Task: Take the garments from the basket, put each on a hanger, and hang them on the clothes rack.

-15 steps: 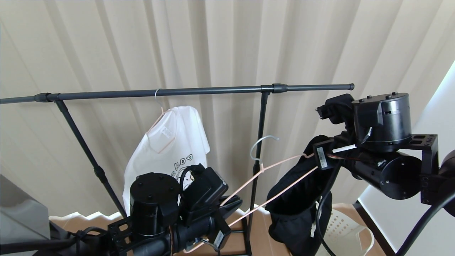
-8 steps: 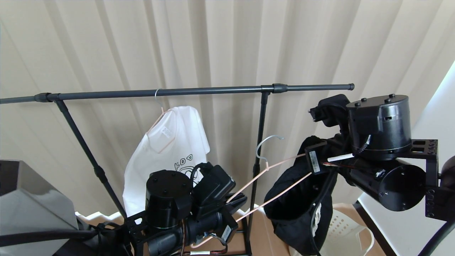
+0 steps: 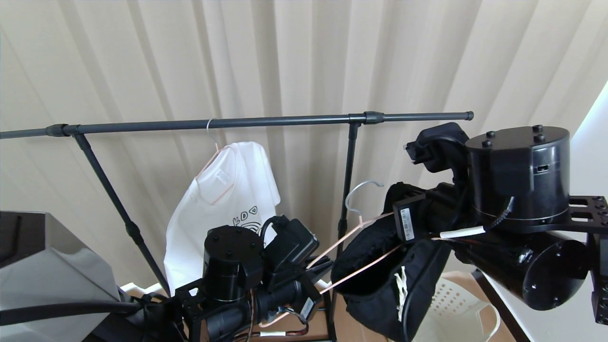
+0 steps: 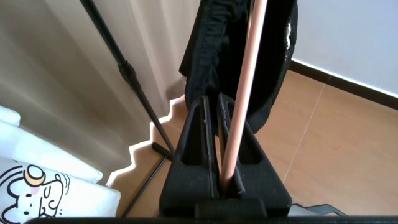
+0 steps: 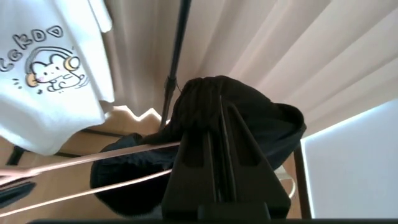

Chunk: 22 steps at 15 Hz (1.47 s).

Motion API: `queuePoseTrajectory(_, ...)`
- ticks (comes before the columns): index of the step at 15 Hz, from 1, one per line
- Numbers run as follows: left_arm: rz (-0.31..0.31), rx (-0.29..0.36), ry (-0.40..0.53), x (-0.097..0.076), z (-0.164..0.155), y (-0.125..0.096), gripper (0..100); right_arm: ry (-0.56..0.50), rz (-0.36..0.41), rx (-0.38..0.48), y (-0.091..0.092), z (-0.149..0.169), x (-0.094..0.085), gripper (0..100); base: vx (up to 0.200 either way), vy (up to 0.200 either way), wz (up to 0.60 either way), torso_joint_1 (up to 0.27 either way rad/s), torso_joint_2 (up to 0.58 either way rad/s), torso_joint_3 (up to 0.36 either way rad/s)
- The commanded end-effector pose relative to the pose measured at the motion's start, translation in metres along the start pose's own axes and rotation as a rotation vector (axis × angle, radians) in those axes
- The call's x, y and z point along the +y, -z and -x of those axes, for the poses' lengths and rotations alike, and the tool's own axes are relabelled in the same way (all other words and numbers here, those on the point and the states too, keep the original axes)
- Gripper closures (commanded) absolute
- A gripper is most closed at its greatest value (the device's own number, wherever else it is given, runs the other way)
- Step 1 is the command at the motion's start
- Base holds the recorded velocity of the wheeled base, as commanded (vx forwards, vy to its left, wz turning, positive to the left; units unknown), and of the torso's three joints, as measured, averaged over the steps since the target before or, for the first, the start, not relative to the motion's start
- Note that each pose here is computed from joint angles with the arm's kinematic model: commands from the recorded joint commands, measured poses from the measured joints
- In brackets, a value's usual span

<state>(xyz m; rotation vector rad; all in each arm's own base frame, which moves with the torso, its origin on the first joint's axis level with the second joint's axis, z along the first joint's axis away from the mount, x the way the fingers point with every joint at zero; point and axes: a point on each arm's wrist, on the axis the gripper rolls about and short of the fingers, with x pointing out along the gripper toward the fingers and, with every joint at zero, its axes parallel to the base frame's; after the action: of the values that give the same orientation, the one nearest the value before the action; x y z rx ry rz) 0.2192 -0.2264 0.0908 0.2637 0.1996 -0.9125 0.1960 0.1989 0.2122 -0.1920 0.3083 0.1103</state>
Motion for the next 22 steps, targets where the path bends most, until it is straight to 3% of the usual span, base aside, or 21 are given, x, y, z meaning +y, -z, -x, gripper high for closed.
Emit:
queuePoseTrajectory(1, 0.0, 0.002, 0.001, 0.0, -0.002, 0.001, 100, -0.056, -0.015, -0.02, -0.003, 0.01, 0.012, 100, 0.0, 0.0, 0.0, 0.0, 0.0, 0.0)
queuePoseTrajectory(5, -0.001, -0.005, 0.0, 0.0, -0.003, -0.001, 100, -0.111, -0.087, -0.043, -0.01, 0.021, 0.022, 100, 0.0, 0.0, 0.0, 0.0, 0.0, 0.0)
queuePoseTrajectory(11, 0.0, -0.019, -0.02, 0.002, 0.005, -0.005, 100, -0.107, -0.126, -0.054, -0.015, 0.02, 0.021, 100, 0.0, 0.0, 0.0, 0.0, 0.0, 0.0)
queuePoseTrajectory(12, 0.0, -0.024, -0.021, 0.002, 0.007, -0.007, 100, -0.093, -0.125, -0.05, -0.015, 0.017, 0.018, 0, 0.0, 0.0, 0.0, 0.0, 0.0, 0.0)
queuePoseTrajectory(16, -0.001, -0.048, -0.033, 0.005, 0.017, -0.014, 100, -0.036, -0.146, -0.051, -0.018, 0.007, 0.006, 0, 0.0, 0.0, 0.0, 0.0, 0.0, 0.0)
queuePoseTrajectory(22, -0.003, -0.069, -0.035, 0.005, 0.018, -0.019, 100, -0.036, -0.154, -0.06, -0.017, 0.003, 0.008, 0, 0.0, 0.0, 0.0, 0.0, 0.0, 0.0)
